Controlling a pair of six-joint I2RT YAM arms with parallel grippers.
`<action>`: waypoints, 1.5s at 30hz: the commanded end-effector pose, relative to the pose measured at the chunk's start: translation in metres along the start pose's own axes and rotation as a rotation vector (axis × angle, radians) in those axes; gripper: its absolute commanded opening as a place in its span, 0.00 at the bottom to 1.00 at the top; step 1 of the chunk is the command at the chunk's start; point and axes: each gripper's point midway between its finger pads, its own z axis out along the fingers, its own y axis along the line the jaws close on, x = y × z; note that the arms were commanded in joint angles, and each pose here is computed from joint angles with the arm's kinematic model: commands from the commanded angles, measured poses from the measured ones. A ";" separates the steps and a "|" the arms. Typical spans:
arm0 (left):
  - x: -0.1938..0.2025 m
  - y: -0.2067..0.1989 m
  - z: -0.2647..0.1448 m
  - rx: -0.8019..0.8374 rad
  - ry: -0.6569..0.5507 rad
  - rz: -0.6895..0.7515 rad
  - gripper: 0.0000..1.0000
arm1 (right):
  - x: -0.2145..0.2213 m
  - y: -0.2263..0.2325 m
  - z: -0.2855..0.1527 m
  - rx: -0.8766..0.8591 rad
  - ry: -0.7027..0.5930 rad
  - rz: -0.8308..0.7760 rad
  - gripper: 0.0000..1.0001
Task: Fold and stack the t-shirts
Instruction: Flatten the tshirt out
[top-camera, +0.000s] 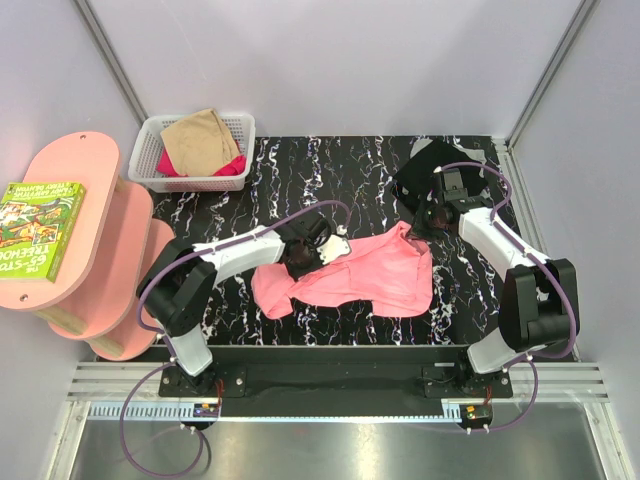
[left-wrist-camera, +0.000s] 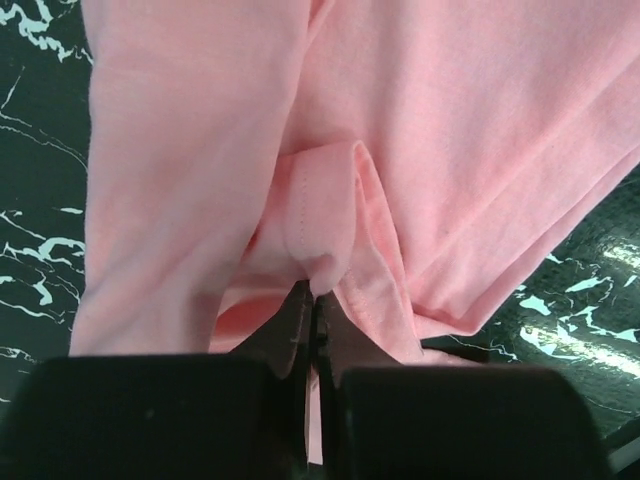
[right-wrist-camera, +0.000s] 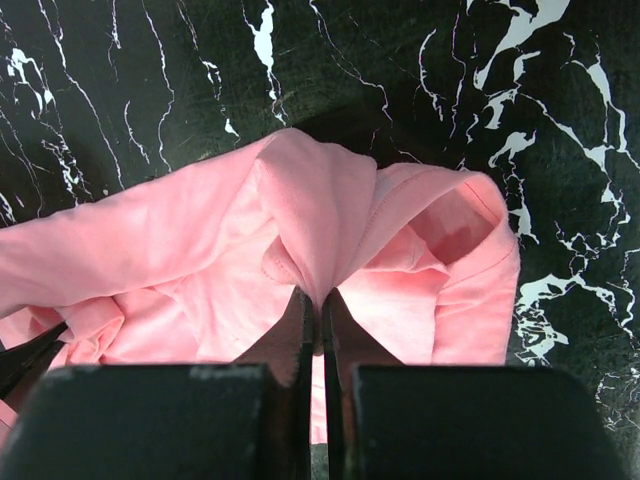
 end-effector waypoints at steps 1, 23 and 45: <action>-0.027 0.021 -0.022 -0.088 -0.097 0.005 0.00 | -0.016 0.013 -0.015 -0.054 -0.070 -0.012 0.00; 0.065 0.081 -0.287 -0.589 -0.312 -0.141 0.01 | 0.021 0.047 -0.266 -0.336 -0.402 -0.029 0.00; 0.070 0.094 -0.172 -0.390 -0.154 -0.156 0.00 | -0.039 0.033 -0.138 -0.123 -0.312 0.054 0.00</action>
